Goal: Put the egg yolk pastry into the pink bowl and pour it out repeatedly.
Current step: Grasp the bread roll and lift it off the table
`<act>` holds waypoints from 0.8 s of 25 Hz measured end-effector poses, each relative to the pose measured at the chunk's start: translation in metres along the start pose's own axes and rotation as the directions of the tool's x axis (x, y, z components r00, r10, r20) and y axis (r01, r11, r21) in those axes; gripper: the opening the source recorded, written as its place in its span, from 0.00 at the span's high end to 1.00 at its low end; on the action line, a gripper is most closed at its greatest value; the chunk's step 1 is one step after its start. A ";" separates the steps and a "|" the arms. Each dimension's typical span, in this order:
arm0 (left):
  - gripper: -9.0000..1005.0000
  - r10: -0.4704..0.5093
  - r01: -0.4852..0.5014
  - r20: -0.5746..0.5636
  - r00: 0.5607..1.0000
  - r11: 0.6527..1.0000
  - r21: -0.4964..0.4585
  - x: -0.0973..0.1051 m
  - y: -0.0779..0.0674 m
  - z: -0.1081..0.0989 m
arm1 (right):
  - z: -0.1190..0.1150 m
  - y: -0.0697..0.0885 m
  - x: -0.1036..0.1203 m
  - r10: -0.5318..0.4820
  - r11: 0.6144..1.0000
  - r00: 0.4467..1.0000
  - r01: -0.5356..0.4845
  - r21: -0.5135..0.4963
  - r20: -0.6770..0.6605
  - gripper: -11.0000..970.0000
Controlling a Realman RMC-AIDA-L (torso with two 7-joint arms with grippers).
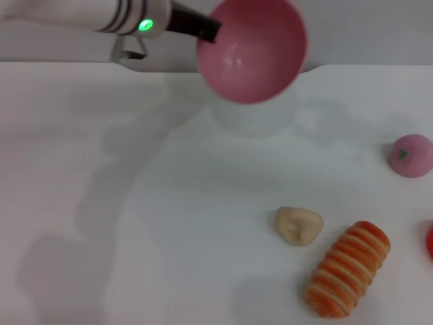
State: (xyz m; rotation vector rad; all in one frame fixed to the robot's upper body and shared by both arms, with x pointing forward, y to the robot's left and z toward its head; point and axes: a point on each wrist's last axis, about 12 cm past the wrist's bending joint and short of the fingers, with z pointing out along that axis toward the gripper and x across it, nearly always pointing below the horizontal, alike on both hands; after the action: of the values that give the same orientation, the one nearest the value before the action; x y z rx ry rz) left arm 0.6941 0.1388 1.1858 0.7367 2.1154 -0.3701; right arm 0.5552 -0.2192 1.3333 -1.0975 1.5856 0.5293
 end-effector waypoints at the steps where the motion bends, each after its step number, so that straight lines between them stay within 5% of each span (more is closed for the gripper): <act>1: 0.95 -0.004 0.004 -0.030 1.000 1.000 0.009 0.002 0.005 -0.004 | 0.005 0.004 -0.002 0.010 0.999 0.999 -0.012 -0.033 -0.052 0.49; 9: 0.95 -0.069 0.072 -0.144 0.987 0.997 0.010 0.025 0.039 -0.028 | 0.060 0.013 0.015 0.112 0.948 0.876 -0.235 -0.213 -0.469 0.49; 20: 0.95 -0.057 0.058 -0.166 0.985 0.998 0.000 0.037 0.046 -0.032 | 0.117 0.022 0.095 0.165 0.897 0.613 -0.419 -0.141 -0.772 0.49</act>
State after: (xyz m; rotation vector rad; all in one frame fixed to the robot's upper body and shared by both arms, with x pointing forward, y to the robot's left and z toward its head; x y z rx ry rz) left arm 0.6850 0.2044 1.1755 0.7321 2.2968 -0.3562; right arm 0.5977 -0.1509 1.2041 -1.4016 2.5217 0.5975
